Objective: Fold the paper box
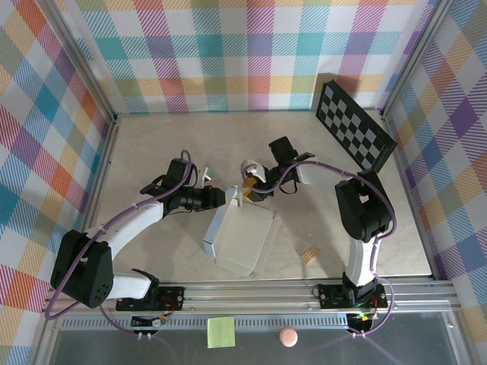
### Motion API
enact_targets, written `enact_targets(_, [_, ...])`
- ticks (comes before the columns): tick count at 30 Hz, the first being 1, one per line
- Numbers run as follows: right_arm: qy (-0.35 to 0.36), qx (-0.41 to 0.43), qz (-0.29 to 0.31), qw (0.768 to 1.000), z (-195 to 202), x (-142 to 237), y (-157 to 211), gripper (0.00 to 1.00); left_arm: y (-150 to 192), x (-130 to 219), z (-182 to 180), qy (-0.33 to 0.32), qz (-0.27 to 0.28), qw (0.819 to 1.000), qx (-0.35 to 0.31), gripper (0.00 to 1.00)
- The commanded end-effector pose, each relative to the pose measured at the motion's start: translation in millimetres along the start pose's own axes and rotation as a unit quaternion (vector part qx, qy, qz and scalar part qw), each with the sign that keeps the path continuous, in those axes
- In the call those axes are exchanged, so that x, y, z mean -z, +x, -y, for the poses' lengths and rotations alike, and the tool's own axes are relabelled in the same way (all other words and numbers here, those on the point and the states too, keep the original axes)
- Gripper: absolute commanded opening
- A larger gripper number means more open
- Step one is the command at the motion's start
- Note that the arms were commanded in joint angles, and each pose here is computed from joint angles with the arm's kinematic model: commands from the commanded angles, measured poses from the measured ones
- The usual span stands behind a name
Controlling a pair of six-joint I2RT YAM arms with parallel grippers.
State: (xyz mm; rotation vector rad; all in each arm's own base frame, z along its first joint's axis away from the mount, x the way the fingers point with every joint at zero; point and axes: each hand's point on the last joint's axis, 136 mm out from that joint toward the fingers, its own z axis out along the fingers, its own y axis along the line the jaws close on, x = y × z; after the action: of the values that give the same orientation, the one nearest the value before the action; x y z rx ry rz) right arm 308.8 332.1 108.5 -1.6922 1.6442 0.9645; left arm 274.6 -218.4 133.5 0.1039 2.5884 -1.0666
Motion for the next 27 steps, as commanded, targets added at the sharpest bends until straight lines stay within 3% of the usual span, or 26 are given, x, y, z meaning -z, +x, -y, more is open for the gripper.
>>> enact_targets(1, [-0.04,0.009,0.032,0.999,-13.8,-10.9,-10.7,0.43,27.0,-8.7,-23.6,-0.035,-0.045,0.998,0.021,0.29])
enact_targets(17, [-0.033,0.006,0.028,0.999,-13.0,-40.9,-7.5,0.33,26.8,-7.6,-17.4,-0.02,-0.043,0.999,0.011,0.29])
enact_targets(27, [0.007,-0.009,0.017,1.0,-4.1,-45.2,-4.7,0.18,19.2,2.4,-11.3,-0.022,-0.018,1.0,0.006,0.33])
